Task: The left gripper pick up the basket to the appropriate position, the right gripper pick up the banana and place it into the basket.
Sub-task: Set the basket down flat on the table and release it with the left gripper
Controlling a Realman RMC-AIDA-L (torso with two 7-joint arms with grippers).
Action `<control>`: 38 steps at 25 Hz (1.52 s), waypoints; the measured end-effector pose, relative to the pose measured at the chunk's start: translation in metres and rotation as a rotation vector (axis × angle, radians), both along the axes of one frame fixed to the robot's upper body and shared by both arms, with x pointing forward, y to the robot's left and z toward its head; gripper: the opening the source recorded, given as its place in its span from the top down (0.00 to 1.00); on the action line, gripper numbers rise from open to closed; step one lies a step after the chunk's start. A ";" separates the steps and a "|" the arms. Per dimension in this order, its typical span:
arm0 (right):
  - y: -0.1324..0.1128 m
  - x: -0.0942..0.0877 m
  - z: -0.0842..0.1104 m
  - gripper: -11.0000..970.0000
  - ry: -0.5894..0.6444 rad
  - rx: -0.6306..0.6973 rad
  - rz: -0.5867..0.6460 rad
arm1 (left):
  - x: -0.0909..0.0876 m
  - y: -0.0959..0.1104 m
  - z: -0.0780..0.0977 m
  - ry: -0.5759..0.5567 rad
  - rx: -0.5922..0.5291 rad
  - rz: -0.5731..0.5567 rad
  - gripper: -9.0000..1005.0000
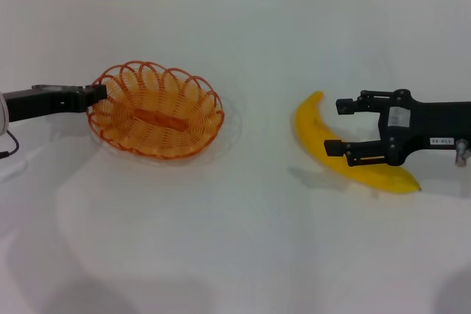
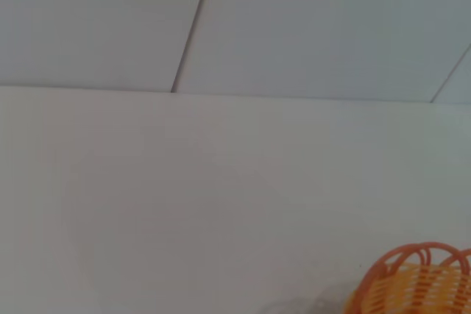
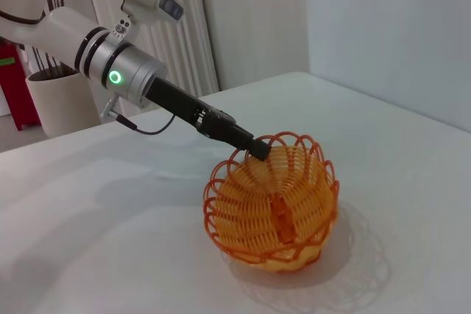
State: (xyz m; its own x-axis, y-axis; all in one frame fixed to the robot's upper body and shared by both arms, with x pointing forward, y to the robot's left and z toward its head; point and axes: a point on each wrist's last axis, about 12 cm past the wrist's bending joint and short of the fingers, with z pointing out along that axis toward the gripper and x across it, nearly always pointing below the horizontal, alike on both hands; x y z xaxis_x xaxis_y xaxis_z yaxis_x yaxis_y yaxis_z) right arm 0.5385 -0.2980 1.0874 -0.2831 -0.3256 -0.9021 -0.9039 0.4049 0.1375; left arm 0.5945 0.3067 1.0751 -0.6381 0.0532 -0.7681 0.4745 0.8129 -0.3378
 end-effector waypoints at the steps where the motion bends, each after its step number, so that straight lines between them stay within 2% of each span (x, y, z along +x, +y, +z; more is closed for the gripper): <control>1: 0.000 0.000 0.000 0.14 0.000 0.000 0.000 | 0.000 0.000 0.000 0.000 0.000 0.000 0.92; 17: 0.002 0.001 0.000 0.14 0.002 -0.005 0.012 | -0.004 -0.001 -0.006 0.025 -0.010 0.002 0.92; 29: 0.003 0.000 0.000 0.14 0.003 -0.005 0.014 | -0.003 -0.002 -0.005 0.011 -0.003 -0.017 0.91; 32: 0.004 0.000 -0.001 0.14 0.005 -0.008 0.021 | -0.003 -0.003 -0.004 0.004 -0.002 -0.023 0.74; 38: 0.004 0.000 -0.001 0.14 0.008 -0.009 0.022 | -0.002 -0.004 -0.003 -0.002 0.000 -0.028 0.46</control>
